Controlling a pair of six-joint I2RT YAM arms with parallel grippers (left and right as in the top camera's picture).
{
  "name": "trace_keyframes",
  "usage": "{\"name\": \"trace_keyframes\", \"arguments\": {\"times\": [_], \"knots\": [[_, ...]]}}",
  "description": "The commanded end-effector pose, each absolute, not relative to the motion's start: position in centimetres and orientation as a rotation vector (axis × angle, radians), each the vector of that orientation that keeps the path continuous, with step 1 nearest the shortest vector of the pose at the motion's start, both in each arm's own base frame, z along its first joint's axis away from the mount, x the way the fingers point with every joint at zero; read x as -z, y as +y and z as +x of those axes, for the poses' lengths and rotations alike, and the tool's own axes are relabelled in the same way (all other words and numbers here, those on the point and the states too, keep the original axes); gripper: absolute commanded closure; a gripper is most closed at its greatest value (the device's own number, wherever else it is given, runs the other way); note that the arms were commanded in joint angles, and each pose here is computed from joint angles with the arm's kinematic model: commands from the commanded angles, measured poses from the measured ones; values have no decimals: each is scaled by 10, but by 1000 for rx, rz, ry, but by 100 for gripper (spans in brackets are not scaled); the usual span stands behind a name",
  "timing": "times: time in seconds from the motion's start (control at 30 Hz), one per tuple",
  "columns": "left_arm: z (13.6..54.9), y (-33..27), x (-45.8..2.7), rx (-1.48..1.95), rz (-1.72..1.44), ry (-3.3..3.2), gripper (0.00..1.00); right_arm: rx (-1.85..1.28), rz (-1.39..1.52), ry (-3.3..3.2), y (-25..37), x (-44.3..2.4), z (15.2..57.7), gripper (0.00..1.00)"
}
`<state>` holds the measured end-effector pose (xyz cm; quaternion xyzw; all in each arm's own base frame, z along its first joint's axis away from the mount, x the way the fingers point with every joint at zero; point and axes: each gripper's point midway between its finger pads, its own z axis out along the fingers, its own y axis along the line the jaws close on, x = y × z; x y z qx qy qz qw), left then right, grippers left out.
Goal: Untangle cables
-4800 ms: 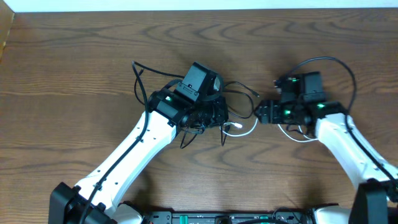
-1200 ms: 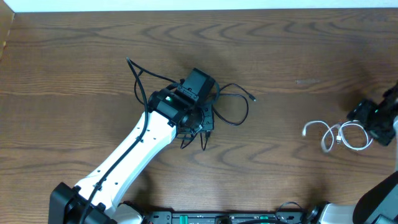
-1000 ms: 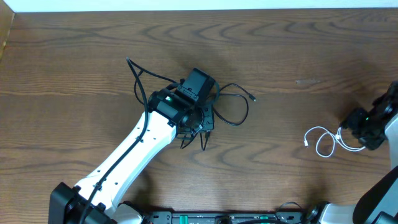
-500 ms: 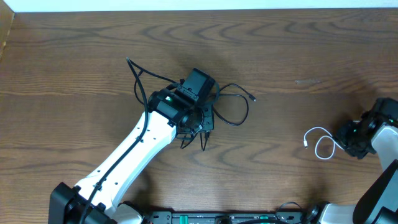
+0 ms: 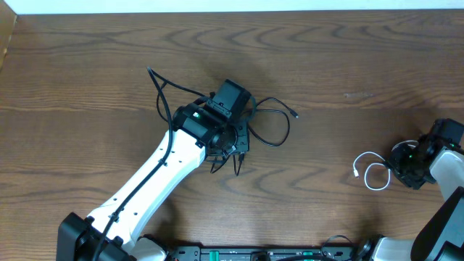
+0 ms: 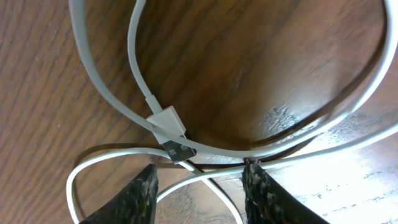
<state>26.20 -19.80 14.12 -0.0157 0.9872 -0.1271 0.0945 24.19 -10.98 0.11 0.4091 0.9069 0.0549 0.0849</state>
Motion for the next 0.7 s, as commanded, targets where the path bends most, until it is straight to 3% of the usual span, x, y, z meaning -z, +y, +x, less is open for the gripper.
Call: {"name": "trace_keyframes", "arguments": {"times": [0.0,0.4,0.53,0.67], "knots": [[264,-196,-141,358,-41,2924,92,-184,1261,2723,-102,5,233,61],[264,-196,-141,358,-41,2924,92,-142,1241,2652,-115,3,248,66],[264,-196,-141,359,-41,2924,92,-105,1183,2569,-129,-4,268,57],[264,-196,-141,358,-41,2925,92,-365,957,2597,-102,-25,292,56]]}}
